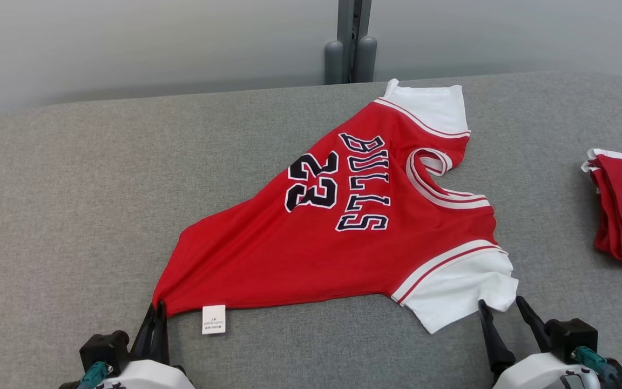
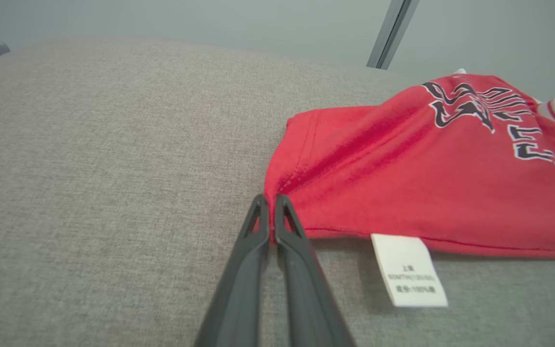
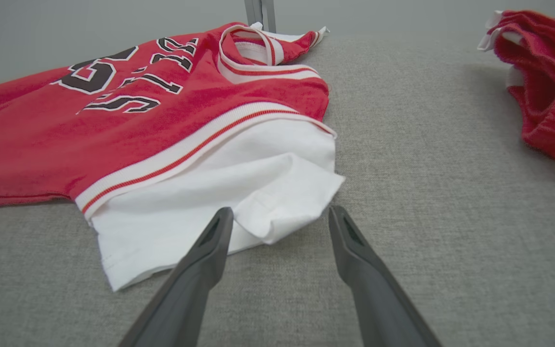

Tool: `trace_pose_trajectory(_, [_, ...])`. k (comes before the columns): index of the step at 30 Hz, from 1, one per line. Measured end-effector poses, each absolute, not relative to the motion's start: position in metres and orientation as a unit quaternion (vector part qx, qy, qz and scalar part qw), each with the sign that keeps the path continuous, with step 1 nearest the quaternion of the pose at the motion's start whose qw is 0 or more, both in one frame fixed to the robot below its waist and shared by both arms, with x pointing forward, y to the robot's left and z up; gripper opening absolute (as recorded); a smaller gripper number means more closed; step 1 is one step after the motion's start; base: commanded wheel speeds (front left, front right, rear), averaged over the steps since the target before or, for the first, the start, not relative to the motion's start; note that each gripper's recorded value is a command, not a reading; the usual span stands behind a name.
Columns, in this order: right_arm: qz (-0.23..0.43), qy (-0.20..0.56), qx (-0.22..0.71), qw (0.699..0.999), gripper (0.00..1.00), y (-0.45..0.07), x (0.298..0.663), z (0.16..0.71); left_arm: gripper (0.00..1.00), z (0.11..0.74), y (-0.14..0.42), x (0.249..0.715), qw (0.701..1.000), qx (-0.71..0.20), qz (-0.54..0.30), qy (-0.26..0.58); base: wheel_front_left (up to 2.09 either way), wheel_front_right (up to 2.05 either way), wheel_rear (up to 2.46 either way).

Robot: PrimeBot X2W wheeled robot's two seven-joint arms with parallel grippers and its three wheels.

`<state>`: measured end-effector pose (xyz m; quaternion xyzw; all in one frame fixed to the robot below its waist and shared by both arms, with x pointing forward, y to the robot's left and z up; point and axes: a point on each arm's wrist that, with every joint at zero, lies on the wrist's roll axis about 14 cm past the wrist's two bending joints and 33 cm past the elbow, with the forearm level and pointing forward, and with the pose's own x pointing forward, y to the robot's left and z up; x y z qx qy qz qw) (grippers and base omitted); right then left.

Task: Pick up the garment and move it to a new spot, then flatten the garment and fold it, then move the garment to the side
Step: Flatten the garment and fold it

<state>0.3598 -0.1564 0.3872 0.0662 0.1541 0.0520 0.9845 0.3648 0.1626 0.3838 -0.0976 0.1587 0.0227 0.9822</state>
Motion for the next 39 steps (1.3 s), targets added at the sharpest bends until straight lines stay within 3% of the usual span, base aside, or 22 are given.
trace_pose_trajectory(12, [0.028, 0.155, 0.101, 0.982, 1.0, -0.164, 0.355, 0.386, 0.0, 0.385, 0.155, 0.366, 0.983, -0.091, 0.009, 0.158, 0.0, 0.0, 0.0])
trace_pose_trajectory(14, [0.026, 0.155, 0.112, 0.981, 0.87, -0.163, 0.356, 0.386, 0.0, 0.384, 0.155, 0.366, 0.983, -0.09, 0.008, 0.158, 0.0, 0.0, 0.0])
trace_pose_trajectory(16, [0.024, 0.156, 0.118, 0.98, 0.62, -0.163, 0.356, 0.385, 0.0, 0.384, 0.154, 0.366, 0.983, -0.089, 0.007, 0.159, 0.0, 0.0, 0.0])
trace_pose_trajectory(17, [0.023, 0.156, 0.121, 0.98, 0.62, -0.163, 0.356, 0.385, 0.0, 0.384, 0.155, 0.366, 0.983, -0.088, 0.007, 0.16, 0.0, 0.0, 0.0])
trace_pose_trajectory(18, [0.022, 0.156, 0.123, 0.98, 0.5, -0.164, 0.356, 0.384, 0.0, 0.383, 0.155, 0.366, 0.983, -0.088, 0.008, 0.16, 0.0, 0.0, 0.0])
trace_pose_trajectory(20, [0.022, 0.16, 0.123, 0.979, 0.36, -0.163, 0.356, 0.383, 0.0, 0.383, 0.156, 0.365, 0.983, -0.087, 0.009, 0.161, 0.0, 0.0, 0.0])
trace_pose_trajectory(21, [0.02, 0.16, 0.126, 0.979, 0.25, -0.164, 0.357, 0.382, 0.0, 0.382, 0.156, 0.365, 0.983, -0.087, 0.009, 0.161, 0.0, 0.0, 0.0])
trace_pose_trajectory(22, [0.018, 0.159, 0.126, 0.979, 0.01, -0.165, 0.358, 0.382, 0.0, 0.382, 0.156, 0.365, 0.983, -0.087, 0.009, 0.161, 0.0, 0.0, 0.0])
trace_pose_trajectory(32, [0.002, 0.076, 0.124, 0.989, 0.0, -0.182, 0.379, 0.432, 0.0, 0.415, 0.158, 0.375, 0.99, -0.085, 0.001, 0.108, 0.0, 0.0, 0.0])
trace_pose_trajectory(39, [0.027, -0.088, 0.101, 0.991, 0.0, -0.185, 0.411, 0.547, 0.0, 0.515, 0.152, 0.412, 0.997, -0.057, -0.043, -0.042, 0.0, 0.0, 0.0])
